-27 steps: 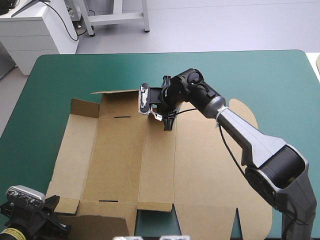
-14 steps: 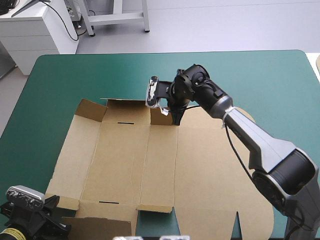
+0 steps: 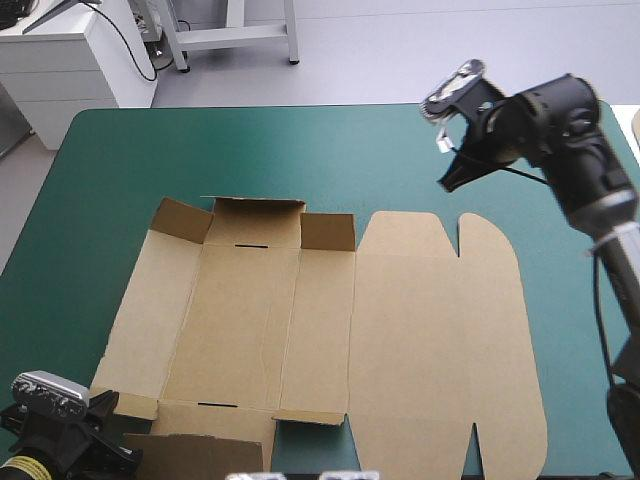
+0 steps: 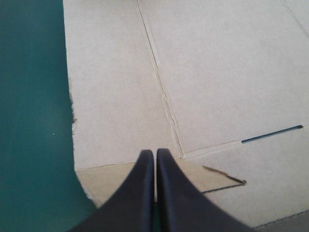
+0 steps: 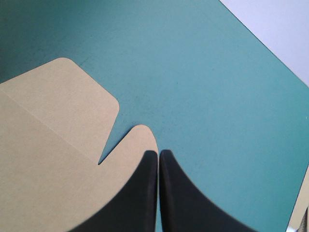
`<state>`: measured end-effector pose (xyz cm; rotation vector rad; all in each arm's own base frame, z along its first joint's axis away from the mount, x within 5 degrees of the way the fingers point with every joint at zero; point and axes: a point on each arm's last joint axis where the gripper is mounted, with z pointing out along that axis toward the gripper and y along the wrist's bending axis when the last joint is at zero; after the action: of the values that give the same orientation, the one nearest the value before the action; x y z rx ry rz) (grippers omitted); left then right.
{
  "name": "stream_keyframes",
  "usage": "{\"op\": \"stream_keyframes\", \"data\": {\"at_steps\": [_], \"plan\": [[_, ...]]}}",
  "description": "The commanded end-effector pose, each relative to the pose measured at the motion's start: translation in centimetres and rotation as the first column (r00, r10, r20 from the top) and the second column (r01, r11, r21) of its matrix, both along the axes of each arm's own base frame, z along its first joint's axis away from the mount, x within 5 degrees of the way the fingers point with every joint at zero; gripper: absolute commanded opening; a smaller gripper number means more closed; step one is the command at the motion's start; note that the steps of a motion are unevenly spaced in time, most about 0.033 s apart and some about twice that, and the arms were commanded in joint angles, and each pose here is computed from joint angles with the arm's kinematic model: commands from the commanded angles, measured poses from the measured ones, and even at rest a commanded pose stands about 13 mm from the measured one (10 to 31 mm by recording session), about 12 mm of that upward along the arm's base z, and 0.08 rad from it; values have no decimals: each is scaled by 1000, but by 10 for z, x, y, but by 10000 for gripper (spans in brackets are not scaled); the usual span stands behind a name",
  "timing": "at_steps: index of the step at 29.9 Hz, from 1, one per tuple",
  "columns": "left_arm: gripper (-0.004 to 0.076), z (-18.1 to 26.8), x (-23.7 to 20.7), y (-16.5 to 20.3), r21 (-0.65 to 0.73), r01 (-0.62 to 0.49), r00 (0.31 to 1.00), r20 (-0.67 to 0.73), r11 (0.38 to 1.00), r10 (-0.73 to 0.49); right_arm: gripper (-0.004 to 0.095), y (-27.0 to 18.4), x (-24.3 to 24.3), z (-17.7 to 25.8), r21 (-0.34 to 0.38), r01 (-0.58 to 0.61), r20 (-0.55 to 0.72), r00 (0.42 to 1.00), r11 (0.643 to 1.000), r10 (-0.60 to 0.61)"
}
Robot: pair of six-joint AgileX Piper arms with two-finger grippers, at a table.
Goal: Fold the box
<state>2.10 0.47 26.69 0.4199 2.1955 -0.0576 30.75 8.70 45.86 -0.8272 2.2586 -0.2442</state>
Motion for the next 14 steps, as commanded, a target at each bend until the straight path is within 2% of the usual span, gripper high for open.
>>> {"op": "stream_keyframes", "data": {"at_steps": [1,8,12,14], "plan": [[-8,11,4,-2,-23,1,998,62,1000,1,-10,-34,-40,29,133,88,70,993,987,-98],[-8,11,4,-2,-23,1,998,62,1000,1,-12,-74,-103,-8,207,245,27,966,947,-256],[-8,11,4,-1,-17,-2,998,65,1000,3,-16,-82,-137,-44,304,340,29,930,890,-366],[-8,11,4,-1,-29,-16,998,63,999,18,-16,-83,-156,-64,331,370,9,919,868,-394]]}}
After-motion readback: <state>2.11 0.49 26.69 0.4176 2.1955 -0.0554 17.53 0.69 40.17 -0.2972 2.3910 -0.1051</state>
